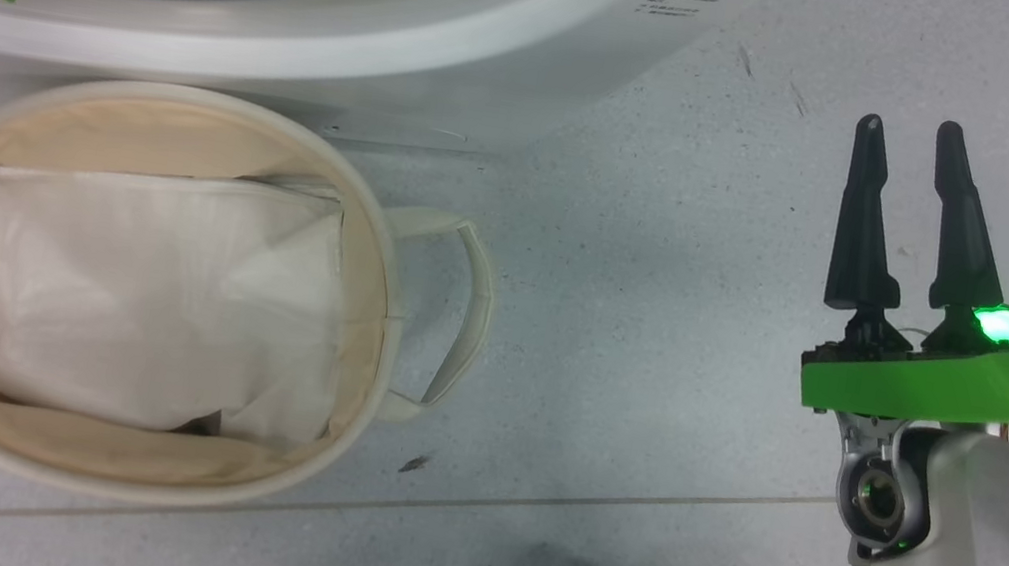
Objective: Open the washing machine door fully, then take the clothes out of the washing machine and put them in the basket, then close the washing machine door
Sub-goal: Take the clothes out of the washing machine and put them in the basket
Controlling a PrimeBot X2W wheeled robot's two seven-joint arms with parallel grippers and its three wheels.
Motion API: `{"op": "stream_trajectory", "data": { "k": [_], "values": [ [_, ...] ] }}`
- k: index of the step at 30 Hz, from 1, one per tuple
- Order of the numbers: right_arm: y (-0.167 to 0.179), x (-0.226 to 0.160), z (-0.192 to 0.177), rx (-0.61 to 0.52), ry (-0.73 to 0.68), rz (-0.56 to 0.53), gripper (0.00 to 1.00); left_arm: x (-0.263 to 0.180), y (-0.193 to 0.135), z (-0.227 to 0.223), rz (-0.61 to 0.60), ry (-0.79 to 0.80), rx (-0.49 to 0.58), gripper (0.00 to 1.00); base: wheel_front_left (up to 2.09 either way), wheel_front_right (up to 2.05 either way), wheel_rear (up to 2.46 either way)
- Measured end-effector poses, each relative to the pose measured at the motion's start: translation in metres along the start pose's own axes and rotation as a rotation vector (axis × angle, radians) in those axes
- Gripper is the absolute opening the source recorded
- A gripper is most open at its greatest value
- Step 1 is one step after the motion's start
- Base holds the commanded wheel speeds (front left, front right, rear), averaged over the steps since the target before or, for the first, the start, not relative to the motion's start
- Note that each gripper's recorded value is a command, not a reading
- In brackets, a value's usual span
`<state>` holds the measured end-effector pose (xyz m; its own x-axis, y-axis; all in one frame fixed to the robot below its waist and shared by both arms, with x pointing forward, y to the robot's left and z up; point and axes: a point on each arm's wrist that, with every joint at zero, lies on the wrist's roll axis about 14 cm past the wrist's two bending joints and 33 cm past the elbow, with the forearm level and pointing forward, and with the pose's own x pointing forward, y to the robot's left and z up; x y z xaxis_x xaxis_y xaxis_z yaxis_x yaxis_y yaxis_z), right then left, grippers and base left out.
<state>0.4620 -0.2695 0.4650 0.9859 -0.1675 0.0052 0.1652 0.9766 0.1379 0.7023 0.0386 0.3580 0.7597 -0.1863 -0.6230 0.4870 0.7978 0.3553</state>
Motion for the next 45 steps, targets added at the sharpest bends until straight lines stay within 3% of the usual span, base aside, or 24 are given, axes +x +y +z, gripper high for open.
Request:
{"op": "stream_trajectory", "data": {
  "k": [12,19,26,35,40,45],
  "values": [
    [0.002,-0.002,0.011,0.014,-0.023,0.004,1.00,-0.014,-0.005,-0.002,-0.023,-0.033,-0.018,0.00,0.00,0.00,0.00],
    [0.006,-0.009,0.028,0.024,-0.056,0.014,1.00,-0.042,-0.018,0.012,-0.087,-0.138,-0.143,0.00,0.00,0.00,0.00],
    [0.012,-0.030,0.032,0.029,-0.050,0.028,1.00,-0.082,-0.032,0.019,-0.143,-0.259,-0.229,0.00,0.00,0.00,0.00],
    [0.025,-0.048,0.048,0.031,-0.080,0.065,1.00,-0.150,-0.035,0.053,-0.151,-0.528,-0.279,0.00,0.00,0.00,0.00],
    [0.040,-0.056,0.054,0.036,-0.092,0.108,1.00,-0.200,-0.066,0.069,-0.260,-0.673,-0.324,0.00,0.00,0.00,0.00],
    [0.052,-0.060,0.065,0.040,-0.119,0.144,1.00,-0.237,-0.042,0.055,-0.245,-0.741,-0.349,0.00,0.00,0.00,0.00]
  ]
}}
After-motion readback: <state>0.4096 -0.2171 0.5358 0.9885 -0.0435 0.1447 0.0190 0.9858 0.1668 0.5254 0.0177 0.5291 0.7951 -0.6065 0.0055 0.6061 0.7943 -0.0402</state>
